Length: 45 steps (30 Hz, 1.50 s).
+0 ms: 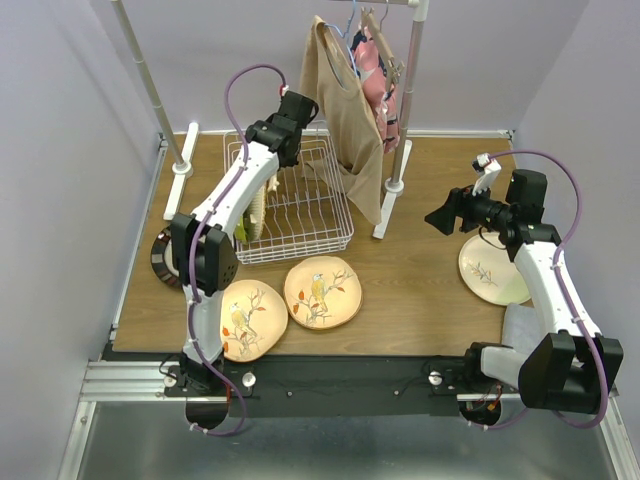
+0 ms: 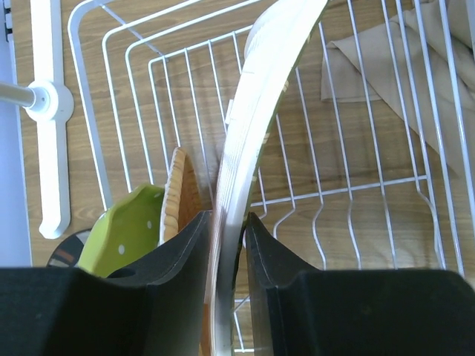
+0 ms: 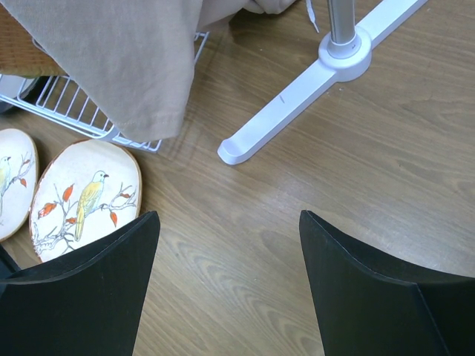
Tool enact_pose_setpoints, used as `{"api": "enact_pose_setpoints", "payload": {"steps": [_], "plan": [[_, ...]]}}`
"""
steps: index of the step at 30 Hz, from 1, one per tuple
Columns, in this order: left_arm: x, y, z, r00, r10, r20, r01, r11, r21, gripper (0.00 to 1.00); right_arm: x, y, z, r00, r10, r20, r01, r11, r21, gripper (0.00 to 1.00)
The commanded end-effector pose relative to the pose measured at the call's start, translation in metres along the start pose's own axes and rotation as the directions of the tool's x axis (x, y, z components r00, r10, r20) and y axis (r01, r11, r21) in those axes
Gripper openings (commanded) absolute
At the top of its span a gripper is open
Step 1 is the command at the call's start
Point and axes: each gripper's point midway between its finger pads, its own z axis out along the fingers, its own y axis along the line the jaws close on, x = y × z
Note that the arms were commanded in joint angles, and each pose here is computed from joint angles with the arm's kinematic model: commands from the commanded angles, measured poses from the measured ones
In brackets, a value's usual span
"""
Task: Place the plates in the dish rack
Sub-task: Insert the plate into the dish rack
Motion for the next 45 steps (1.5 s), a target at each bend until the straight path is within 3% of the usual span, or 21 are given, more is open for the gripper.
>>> {"api": "enact_pose_setpoints", "payload": {"steps": [1,4,21,45], "plan": [[0.005,0.002,0.012,0.999,0.028,-0.024,-0.029,0.999,-0.027,0.27,0.003,-0.007,0.001,1.0,-0.006,-0.001,0.006,1.0,0.024,0.84],[0.005,0.007,0.011,0.999,0.028,-0.032,-0.03,0.998,-0.051,0.0,0.004,-0.008,0.001,1.0,-0.004,-0.002,0.004,1.0,0.026,0.84],[-0.016,0.034,-0.044,0.998,-0.06,0.029,0.061,0.996,-0.065,0.0,0.003,-0.008,0.001,1.0,-0.007,0.0,0.007,1.0,0.027,0.84],[0.03,0.03,-0.065,0.993,-0.109,-0.053,0.11,0.994,0.015,0.0,0.003,-0.008,0.001,1.0,-0.005,-0.002,0.005,1.0,0.029,0.84]]}}
